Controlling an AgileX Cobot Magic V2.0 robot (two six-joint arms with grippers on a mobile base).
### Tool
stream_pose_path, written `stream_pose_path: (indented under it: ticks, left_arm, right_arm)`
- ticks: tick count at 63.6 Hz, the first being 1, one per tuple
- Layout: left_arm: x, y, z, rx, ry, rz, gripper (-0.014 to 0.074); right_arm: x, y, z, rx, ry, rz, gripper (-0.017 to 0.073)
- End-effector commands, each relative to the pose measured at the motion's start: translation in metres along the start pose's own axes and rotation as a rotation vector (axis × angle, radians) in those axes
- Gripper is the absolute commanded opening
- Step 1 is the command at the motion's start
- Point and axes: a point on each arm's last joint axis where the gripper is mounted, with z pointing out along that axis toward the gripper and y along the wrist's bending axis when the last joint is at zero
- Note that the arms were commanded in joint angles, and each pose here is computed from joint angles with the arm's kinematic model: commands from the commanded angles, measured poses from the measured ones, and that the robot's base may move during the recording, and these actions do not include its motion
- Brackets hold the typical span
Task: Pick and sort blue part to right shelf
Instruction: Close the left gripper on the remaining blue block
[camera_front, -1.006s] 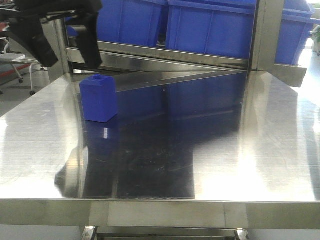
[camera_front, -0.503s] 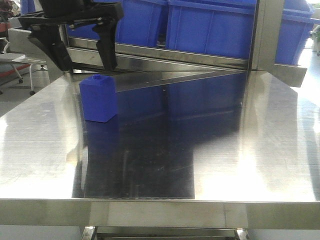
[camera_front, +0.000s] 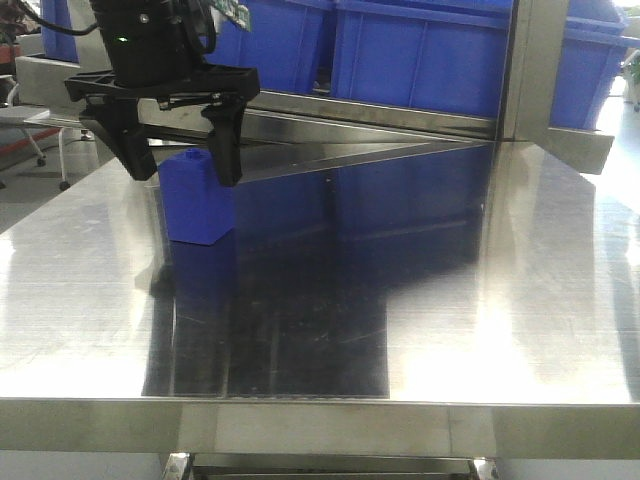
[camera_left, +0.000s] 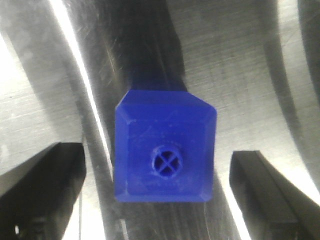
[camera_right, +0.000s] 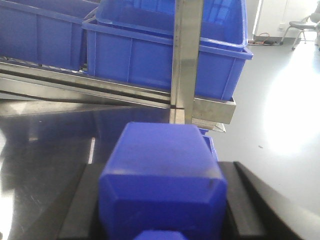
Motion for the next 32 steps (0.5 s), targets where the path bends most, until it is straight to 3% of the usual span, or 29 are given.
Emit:
stream_pose_path:
  ticks: [1, 32]
  left_arm:
    - [-0.005, -0.004, -0.031, 0.015, -0.098, -0.003, 0.0620]
    - [-0.007, -0.004, -0.014, 0.012, -0.068, -0.005, 0.0620]
  right_arm:
    - [-0.019, 0.000, -0.001, 0.004, -0.126, -0.001, 0.0414]
    - [-0.019, 0.000, -0.001, 0.004, -0.126, -0.001, 0.0414]
